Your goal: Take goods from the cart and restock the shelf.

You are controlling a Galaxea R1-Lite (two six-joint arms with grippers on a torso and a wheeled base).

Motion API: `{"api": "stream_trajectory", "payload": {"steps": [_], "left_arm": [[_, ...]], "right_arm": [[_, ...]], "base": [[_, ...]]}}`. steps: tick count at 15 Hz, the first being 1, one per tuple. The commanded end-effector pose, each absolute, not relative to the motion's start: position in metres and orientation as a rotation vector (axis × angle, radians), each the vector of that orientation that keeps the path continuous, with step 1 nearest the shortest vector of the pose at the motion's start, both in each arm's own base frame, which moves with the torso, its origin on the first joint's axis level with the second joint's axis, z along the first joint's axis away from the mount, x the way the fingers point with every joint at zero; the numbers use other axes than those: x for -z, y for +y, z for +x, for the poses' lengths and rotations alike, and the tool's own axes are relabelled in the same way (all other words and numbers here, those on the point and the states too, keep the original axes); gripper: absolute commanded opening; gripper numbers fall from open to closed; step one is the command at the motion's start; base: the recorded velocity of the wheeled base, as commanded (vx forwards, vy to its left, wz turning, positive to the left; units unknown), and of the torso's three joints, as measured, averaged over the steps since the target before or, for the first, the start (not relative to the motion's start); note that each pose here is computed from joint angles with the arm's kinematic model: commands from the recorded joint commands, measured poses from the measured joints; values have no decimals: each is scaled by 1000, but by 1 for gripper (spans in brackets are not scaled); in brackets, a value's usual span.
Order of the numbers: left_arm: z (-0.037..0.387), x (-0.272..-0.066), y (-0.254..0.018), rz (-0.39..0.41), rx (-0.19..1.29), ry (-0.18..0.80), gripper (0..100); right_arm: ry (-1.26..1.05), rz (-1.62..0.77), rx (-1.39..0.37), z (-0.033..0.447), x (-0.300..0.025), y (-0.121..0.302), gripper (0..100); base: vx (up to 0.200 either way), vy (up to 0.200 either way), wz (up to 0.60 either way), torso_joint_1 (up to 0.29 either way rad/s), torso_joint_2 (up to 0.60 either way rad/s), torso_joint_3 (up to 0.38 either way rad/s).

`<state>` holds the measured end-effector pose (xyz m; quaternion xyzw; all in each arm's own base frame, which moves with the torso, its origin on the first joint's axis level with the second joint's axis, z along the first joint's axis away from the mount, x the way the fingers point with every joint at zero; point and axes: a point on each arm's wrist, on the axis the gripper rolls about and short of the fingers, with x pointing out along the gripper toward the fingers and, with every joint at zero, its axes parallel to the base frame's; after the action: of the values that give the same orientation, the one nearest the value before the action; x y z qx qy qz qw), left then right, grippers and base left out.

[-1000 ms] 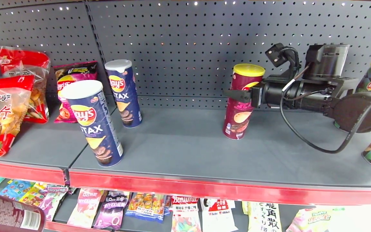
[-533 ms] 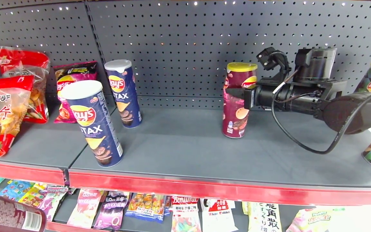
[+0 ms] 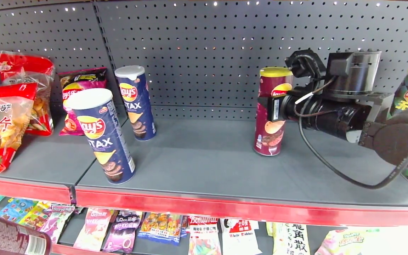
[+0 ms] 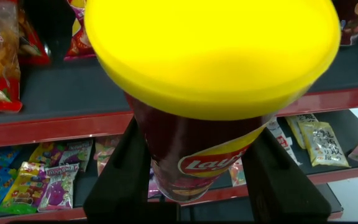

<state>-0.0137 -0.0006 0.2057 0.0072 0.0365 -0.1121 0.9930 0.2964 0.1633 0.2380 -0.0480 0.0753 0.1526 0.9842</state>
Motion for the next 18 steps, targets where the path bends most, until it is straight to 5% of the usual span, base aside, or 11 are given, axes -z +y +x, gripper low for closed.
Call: {"api": "stream_trajectory", "payload": {"steps": [1, 4, 18], "left_arm": [[-13, -206, -1, 15, 224, 75, 0], [-13, -205, -1, 15, 224, 80, 0], [-13, -204, -1, 15, 224, 92, 0]], "right_arm": [[108, -47, -300, 268, -255, 172, 0], [100, 37, -162, 250, -257, 183, 0], [79, -56, -157, 196, -214, 211, 0]], "base": [[0, 0, 0, 0, 0, 0], [0, 0, 0, 0, 0, 0], [0, 0, 0, 0, 0, 0]]}}
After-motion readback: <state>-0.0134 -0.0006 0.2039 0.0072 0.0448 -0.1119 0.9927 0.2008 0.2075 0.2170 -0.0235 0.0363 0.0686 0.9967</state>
